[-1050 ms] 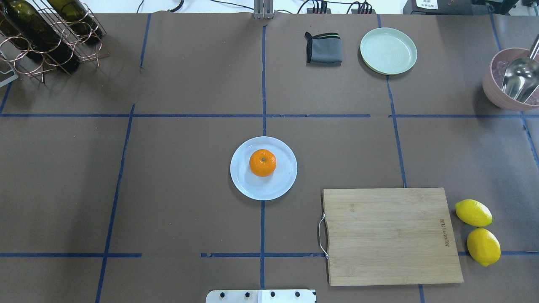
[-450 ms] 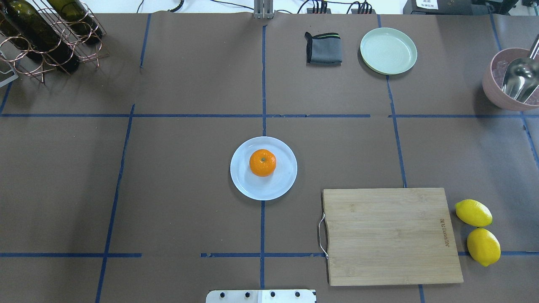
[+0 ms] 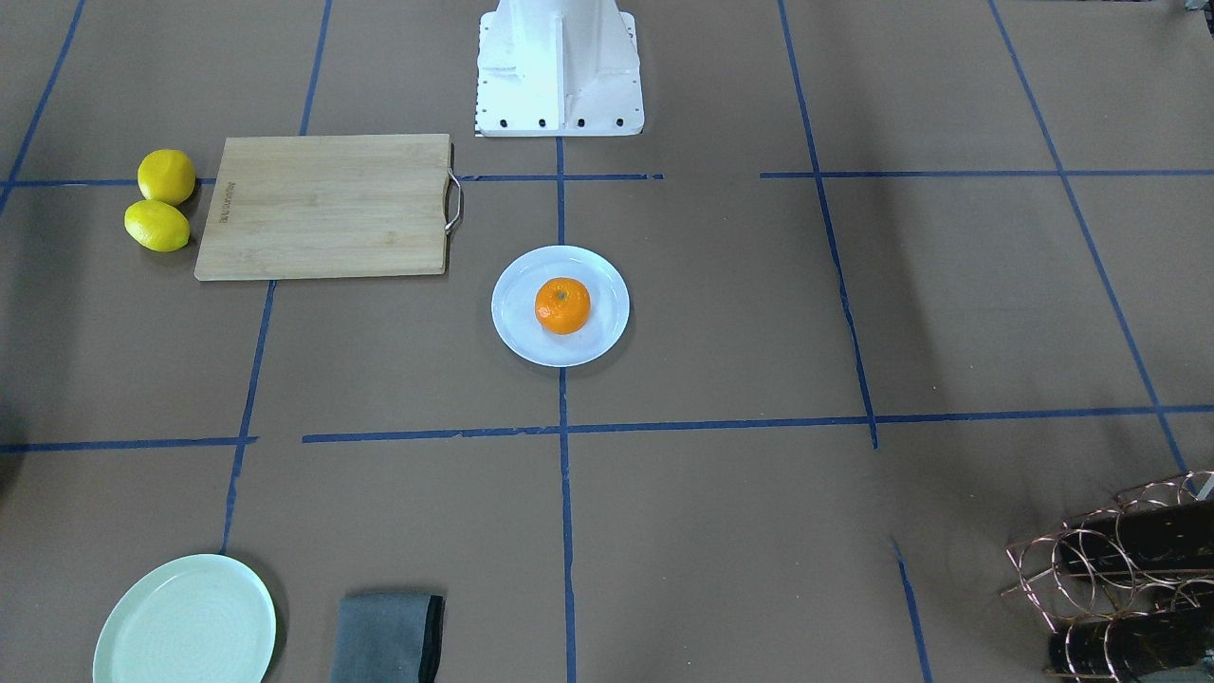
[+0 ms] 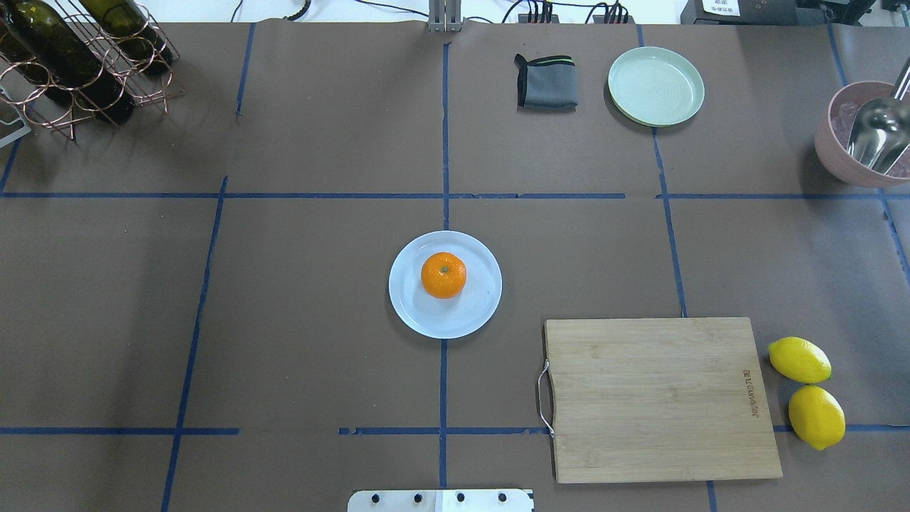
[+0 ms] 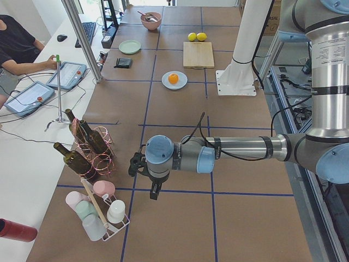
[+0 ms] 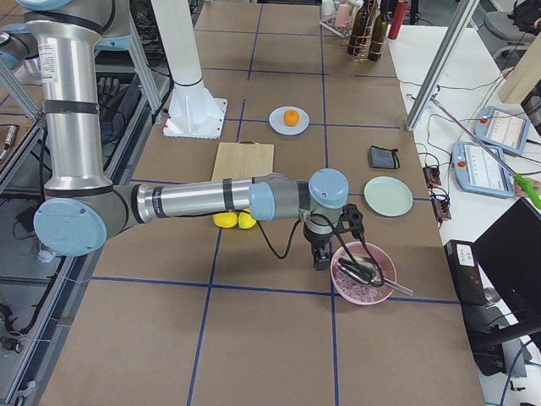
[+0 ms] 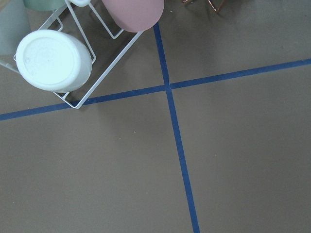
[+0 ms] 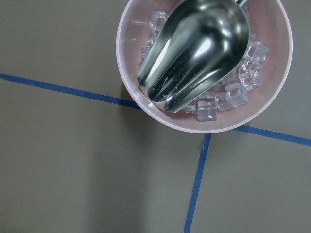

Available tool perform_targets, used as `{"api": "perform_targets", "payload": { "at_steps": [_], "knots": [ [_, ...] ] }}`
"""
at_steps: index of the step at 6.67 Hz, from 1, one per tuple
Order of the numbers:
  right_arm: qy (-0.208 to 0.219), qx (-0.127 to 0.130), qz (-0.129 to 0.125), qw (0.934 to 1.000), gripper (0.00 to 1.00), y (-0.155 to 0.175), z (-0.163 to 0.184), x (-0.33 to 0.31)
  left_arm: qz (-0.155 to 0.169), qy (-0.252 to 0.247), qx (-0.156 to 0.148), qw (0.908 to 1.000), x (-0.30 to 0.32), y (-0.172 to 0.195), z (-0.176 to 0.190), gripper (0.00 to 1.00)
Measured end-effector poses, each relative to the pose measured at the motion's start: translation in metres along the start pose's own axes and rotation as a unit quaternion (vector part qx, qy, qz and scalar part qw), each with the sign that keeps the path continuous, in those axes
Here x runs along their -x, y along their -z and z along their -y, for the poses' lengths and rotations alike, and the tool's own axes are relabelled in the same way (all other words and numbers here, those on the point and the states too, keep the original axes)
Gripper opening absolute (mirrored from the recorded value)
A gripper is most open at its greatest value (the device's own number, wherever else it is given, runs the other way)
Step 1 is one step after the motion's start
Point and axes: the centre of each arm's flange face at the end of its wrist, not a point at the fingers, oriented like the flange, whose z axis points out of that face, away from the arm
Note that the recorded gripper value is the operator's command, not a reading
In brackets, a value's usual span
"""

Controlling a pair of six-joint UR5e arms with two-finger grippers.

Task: Pick orange to plate

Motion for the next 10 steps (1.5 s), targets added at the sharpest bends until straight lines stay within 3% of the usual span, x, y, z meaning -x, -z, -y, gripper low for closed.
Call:
{"api": "perform_targets", "payload": {
  "at_steps": [2, 5, 10],
  "knots": [
    [0.0, -0.001, 0.0, 1.0, 1.0, 0.001, 0.001, 0.001, 0.001, -0.014, -0.01, 0.9999, -0.006, 0.003, 0.006, 1.0],
    [-0.002, -0.002, 0.001, 1.0, 1.0, 0.002, 0.001, 0.003, -0.004, -0.035, 0.016, 0.9993, -0.032, -0.02, 0.015, 1.0],
    [-0.004, -0.003, 0.001, 1.0, 1.0, 0.002, 0.0, 0.003, -0.003, 0.034, 0.059, 0.9977, -0.042, -0.021, 0.016, 1.0]
  ]
}}
